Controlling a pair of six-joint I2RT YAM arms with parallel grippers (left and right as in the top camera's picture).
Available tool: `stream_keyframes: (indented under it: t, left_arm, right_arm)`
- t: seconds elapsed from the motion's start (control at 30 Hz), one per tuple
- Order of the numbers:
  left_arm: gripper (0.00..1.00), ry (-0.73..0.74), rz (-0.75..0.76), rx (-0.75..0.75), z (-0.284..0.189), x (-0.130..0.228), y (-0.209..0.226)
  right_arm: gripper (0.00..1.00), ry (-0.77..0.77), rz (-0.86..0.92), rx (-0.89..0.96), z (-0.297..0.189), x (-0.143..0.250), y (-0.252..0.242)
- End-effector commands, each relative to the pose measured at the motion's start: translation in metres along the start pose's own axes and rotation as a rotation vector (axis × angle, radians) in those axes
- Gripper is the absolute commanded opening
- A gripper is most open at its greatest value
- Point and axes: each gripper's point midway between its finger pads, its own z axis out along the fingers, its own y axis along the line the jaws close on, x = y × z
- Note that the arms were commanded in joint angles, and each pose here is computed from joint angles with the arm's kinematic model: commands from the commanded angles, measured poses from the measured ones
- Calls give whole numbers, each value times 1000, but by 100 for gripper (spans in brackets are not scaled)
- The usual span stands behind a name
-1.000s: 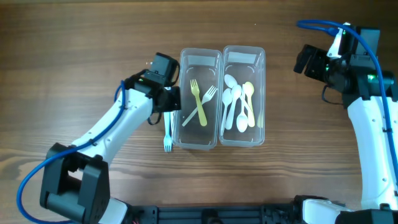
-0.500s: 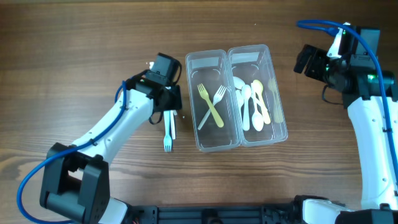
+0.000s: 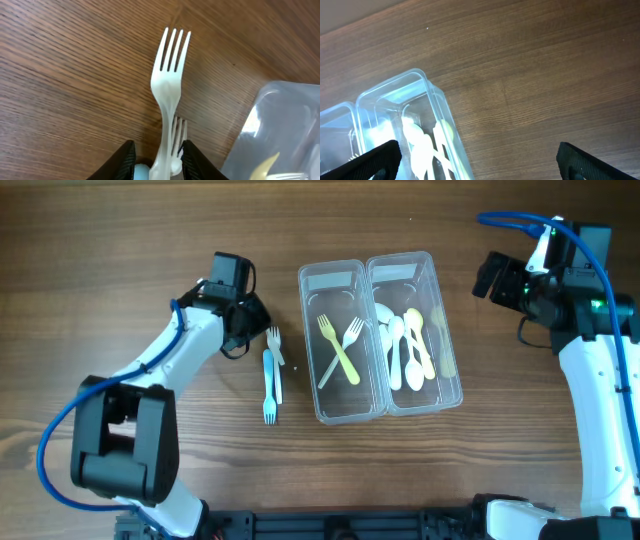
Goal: Pack container
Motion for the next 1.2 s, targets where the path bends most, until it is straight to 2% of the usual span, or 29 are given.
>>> stream_keyframes:
  t: [0.0,0.13,0.43,0.47,0.57,0.73,0.87,0.97,1.03,1.17]
  left_arm:
    - [33,39,29,0,12,7,2]
    - [30,33,44,13,17,1,-4]
    - [32,112,78,-33,46,10,3]
    - [26,107,79,-30,45,8,1]
    - [24,105,79,-28,41,4,-3]
    - [4,98,152,-65,20,-12,-10]
    - [4,88,211,-85,-6,-28,-22]
    - [4,74,282,-59,-45,-33,-50]
    - [4,53,392,-15,-77,-20,-80]
    - [4,72,560,46,-104,41,-127]
  right_arm:
    - [100,-22,20,-3,-4,-8,0]
    - [100,-22,19,-3,-4,-7,0]
    - [100,-22,19,-3,-4,-8,0]
    - [100,-22,19,-3,-4,-7,0]
    - [100,-22,20,-3,-4,-7,0]
    - [100,-22,19,-3,-4,-7,0]
    - [100,-22,20,-3,-4,-8,0]
    - [100,-22,19,-3,-4,-8,0]
    - [100,-22,20,-3,-4,-8,0]
    - [100,-22,19,-3,-4,-8,0]
